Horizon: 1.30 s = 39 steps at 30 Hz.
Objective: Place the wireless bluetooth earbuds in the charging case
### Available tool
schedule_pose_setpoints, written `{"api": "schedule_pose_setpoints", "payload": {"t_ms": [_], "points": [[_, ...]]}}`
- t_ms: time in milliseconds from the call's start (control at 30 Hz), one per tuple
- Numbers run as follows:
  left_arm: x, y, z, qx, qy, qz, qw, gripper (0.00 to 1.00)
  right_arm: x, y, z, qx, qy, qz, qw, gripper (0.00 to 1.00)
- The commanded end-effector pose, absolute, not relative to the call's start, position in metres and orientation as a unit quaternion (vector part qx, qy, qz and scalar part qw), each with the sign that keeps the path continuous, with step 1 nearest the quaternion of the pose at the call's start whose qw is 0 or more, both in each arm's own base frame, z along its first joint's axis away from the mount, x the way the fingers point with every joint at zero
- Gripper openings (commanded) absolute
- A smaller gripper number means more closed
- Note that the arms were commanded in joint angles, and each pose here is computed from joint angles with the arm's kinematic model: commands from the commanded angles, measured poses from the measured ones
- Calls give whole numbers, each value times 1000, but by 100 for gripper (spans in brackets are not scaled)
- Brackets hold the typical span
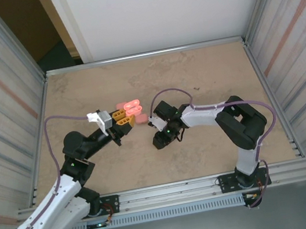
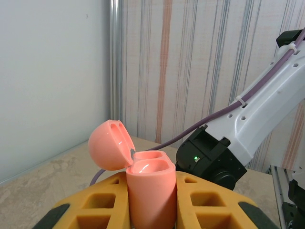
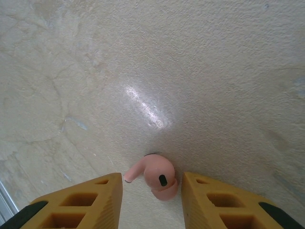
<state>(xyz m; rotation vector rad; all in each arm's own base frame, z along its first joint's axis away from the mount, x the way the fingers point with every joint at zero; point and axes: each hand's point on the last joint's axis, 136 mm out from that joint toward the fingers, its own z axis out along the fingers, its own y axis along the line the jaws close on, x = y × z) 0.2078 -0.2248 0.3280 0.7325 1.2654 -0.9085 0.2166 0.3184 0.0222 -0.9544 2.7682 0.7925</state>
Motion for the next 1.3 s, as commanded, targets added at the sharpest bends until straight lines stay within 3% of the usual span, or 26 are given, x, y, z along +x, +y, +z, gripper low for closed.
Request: {"api": "schedule_pose_setpoints", "payload": {"t_ms": [0, 600, 800, 1267], "points": [[204, -224, 332, 327, 547, -398, 660, 0, 219, 323, 17, -323, 909, 256, 54, 36], [204, -223, 329, 324, 551, -399, 658, 0, 219, 325, 7, -338, 914, 217, 54, 31], [204, -222, 330, 323, 552, -396, 659, 0, 219, 326, 7, -341, 914, 212, 59, 22], [205, -222, 325, 321, 557, -394, 658, 0, 234, 322, 50, -351, 900, 210, 150, 16]]}}
